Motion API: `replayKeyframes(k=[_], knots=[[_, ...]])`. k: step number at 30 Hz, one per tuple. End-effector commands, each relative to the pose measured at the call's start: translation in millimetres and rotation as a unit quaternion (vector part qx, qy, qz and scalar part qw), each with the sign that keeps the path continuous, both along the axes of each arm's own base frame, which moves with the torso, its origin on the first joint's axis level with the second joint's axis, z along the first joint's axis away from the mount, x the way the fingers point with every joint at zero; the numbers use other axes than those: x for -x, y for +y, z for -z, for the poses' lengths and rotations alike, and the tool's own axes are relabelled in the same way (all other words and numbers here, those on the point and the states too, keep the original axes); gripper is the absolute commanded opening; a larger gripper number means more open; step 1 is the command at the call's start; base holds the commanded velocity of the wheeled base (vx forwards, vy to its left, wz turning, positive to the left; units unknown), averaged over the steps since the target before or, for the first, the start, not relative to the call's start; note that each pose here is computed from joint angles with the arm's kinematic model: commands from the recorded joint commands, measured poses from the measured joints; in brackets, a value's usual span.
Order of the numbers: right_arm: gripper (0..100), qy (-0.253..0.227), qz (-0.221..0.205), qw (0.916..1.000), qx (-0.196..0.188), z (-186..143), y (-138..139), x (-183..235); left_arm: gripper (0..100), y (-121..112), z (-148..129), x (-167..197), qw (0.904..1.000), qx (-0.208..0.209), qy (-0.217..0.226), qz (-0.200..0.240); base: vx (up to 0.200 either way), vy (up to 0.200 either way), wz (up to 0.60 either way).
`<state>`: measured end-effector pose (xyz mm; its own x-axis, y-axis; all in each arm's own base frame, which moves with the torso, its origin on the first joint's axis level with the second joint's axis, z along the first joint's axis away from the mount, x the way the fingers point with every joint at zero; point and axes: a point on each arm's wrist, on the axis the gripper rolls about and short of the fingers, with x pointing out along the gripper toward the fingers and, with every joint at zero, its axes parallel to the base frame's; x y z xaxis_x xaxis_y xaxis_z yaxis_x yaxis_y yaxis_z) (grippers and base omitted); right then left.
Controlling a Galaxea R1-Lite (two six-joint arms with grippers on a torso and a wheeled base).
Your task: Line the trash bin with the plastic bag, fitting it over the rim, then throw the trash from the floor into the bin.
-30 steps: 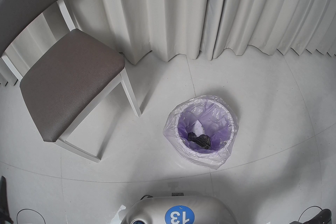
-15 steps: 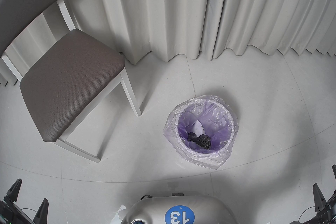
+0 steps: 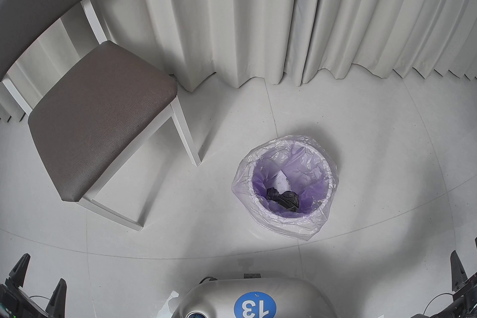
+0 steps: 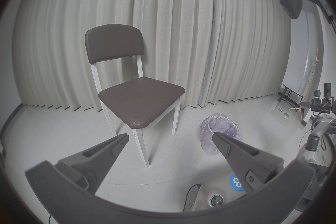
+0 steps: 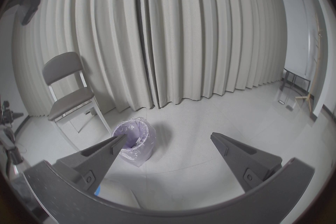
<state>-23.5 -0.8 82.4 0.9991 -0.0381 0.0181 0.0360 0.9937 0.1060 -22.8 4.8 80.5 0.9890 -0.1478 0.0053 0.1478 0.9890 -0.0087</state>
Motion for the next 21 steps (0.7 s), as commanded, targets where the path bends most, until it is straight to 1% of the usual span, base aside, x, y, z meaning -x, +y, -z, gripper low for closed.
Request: replayKeyframes(k=[1, 2, 3, 5, 6, 8, 9, 10, 11, 13, 15, 21], knots=[[100, 0.000, -0.022, 0.9952, 0.095, 3.1, 1.2, 0.1, 100, 0.1, 4.6, -0.4, 1.0000, 0.003, 0.002, -0.003, 0.000, 0.000, 0.00], [100, 0.000, -0.022, 0.9952, 0.095, 3.1, 1.2, 0.1, 100, 0.1, 4.6, -0.4, 1.0000, 0.003, 0.002, -0.003, 0.000, 0.000, 0.00], [100, 0.010, -0.020, 0.9970, 0.074, 6.8, 1.0, -0.7, 100, 0.1, 4.6, -0.3, 1.0000, 0.002, 0.002, -0.002, 0.000, 0.000, 0.00], [100, 0.008, -0.018, 0.9994, 0.030, 6.6, 0.7, -0.7, 100, 0.1, 4.6, -0.3, 1.0000, 0.002, 0.002, -0.002, 0.000, 0.000, 0.00], [100, 0.007, -0.015, 0.9995, 0.027, 6.5, 0.7, -0.7, 100, 0.1, 4.6, -0.4, 1.0000, 0.003, 0.002, -0.003, 0.000, 0.000, 0.00], [100, 0.009, -0.015, 0.9985, 0.052, 6.8, 0.7, -0.7, 100, 0.1, 4.6, -0.4, 1.0000, 0.003, 0.002, -0.004, 0.000, 0.000, 0.00], [100, 0.009, -0.015, 0.9985, 0.052, 6.8, 0.7, -0.7, 100, 0.1, 4.6, -0.4, 1.0000, 0.003, 0.002, -0.004, 0.000, 0.000, 0.00], [100, 0.009, -0.002, 0.9991, 0.042, 6.6, 0.1, -0.7, 100, 0.0, 4.8, -0.3, 1.0000, -0.002, 0.002, -0.001, 0.000, 0.000, 0.00], [100, 0.009, -0.001, 0.9992, 0.039, 6.6, 0.0, -0.7, 100, 0.1, 4.8, -0.3, 1.0000, -0.001, 0.003, -0.002, 0.000, 0.000, 0.00], [100, 0.010, -0.001, 0.9990, 0.043, 6.8, 0.1, -0.7, 100, 0.0, 4.2, -0.2, 1.0000, 0.000, 0.001, -0.001, 0.000, 0.000, 0.00], [100, 0.011, -0.009, 0.9981, 0.060, 7.1, 0.5, -0.7, 100, 0.0, 4.8, -0.3, 1.0000, -0.002, 0.002, 0.000, 0.000, 0.000, 0.00], [100, 0.011, -0.010, 0.9982, 0.057, 6.9, 0.5, -0.7, 100, 0.0, 4.8, -0.3, 1.0000, -0.002, 0.002, -0.001, 0.000, 0.000, 0.00]])
